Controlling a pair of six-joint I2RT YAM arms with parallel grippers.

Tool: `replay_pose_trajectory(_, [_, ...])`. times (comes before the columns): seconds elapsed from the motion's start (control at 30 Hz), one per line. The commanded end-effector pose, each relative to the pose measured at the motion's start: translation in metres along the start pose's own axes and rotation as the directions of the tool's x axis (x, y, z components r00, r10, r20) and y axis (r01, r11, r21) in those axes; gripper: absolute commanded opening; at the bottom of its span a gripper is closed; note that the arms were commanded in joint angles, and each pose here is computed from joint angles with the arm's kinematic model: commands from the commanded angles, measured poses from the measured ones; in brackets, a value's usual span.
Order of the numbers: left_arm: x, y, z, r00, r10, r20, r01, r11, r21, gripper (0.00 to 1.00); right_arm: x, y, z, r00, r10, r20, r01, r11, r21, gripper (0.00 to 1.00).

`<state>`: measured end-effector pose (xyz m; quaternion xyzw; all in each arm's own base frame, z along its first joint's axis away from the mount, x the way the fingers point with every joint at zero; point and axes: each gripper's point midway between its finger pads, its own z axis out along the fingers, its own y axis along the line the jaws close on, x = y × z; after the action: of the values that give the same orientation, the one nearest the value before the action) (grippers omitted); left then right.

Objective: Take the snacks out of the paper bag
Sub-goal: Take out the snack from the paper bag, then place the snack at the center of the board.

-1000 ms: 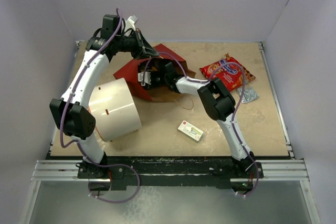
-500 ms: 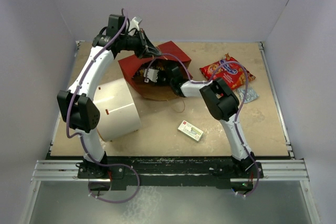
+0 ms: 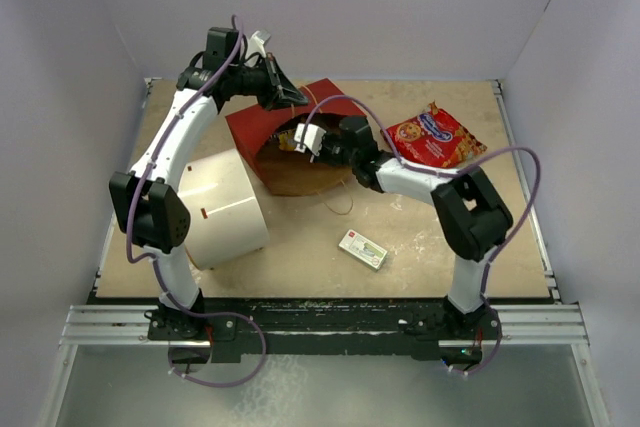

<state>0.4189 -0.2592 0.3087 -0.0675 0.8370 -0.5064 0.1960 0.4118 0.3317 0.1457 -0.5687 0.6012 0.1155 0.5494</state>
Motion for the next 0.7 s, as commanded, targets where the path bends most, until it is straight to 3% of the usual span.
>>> replay_pose_trajectory(0.0, [-0.001,-0.027,-0.014,0.997,0.064,0.049,-0.067,0.995,0.073,0.00,-0.026,0.044,-0.049,0.988,0.153,0.017,-0.148,0.975,-0.165,0.00])
replay_pose_trajectory(0.2, [-0.001,-0.022,-0.011,0.996,0.057,0.073,-0.063,0.994,0.088,0.00,-0.033,0.095,-0.136,0.953,0.293,-0.071,-0.301,0.912,-0.277,0.00])
replay_pose_trajectory(0.33, [-0.003,-0.021,-0.010,0.994,0.062,0.090,-0.070,0.993,0.093,0.00,-0.028,0.092,-0.181,0.850,0.500,-0.165,-0.517,0.852,-0.085,0.00])
replay_pose_trajectory(0.4, [-0.004,-0.021,-0.010,0.993,0.067,0.100,-0.076,0.993,0.089,0.00,-0.019,0.071,-0.202,0.777,0.611,-0.152,-0.597,0.792,0.128,0.00])
replay_pose_trajectory(0.5, [-0.006,-0.020,-0.010,0.992,0.066,0.110,-0.076,0.994,0.085,0.00,0.002,0.029,-0.238,0.619,0.785,-0.039,-0.666,0.549,0.505,0.00])
replay_pose_trajectory(0.6, [-0.004,-0.022,-0.013,0.991,0.068,0.116,-0.078,0.993,0.088,0.00,0.035,0.006,-0.274,0.497,0.866,0.055,-0.579,0.284,0.765,0.00])
replay_pose_trajectory(0.67, [-0.003,-0.024,-0.016,0.990,0.070,0.124,-0.081,0.993,0.089,0.00,0.055,-0.011,-0.293,0.436,0.893,0.112,-0.496,0.135,0.858,0.00])
